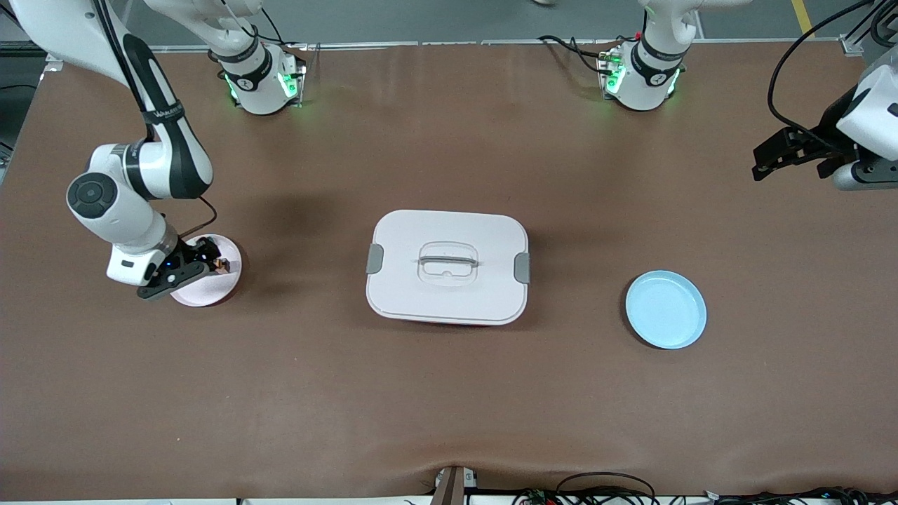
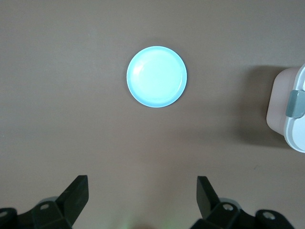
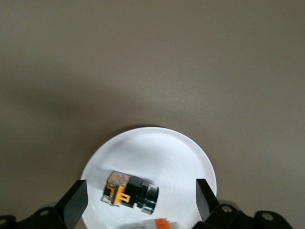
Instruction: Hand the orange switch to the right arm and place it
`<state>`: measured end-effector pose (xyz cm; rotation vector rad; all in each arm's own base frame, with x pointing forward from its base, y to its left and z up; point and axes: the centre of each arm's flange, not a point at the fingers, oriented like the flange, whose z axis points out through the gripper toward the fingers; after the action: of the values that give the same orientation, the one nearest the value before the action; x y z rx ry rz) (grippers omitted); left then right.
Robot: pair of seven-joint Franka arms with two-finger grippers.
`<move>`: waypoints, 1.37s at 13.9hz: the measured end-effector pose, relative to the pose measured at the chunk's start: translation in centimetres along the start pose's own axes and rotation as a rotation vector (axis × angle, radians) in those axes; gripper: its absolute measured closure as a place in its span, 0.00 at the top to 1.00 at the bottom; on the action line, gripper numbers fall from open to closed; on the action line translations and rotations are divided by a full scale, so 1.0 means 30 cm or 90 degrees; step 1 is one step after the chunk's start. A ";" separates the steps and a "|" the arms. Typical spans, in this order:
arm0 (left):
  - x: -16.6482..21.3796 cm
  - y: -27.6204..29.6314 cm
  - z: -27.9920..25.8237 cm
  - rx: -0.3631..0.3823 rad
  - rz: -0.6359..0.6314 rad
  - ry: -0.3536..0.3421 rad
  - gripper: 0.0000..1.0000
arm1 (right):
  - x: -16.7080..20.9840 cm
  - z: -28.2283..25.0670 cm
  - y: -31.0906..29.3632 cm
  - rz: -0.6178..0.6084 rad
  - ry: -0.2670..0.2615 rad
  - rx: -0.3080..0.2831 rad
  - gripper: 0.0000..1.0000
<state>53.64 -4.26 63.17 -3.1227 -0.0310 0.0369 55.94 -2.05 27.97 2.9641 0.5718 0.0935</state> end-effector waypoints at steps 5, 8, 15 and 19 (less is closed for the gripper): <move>-0.001 0.005 0.001 0.000 0.002 -0.001 1.00 | 0.001 -0.131 0.009 0.159 0.019 -0.010 1.00; -0.002 0.017 0.001 0.000 0.006 0.000 1.00 | -0.009 -0.200 0.017 0.165 0.020 -0.014 1.00; -0.003 0.019 0.001 0.000 0.007 0.000 1.00 | 0.055 -0.475 0.085 0.203 0.025 -0.017 1.00; -0.005 0.023 -0.001 0.001 0.008 0.000 1.00 | 0.104 -0.678 0.089 0.232 -0.008 0.037 1.00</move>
<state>53.52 -4.94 63.20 -3.1221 -0.0111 0.0365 58.13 -1.17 48.59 3.0870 0.0264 0.0926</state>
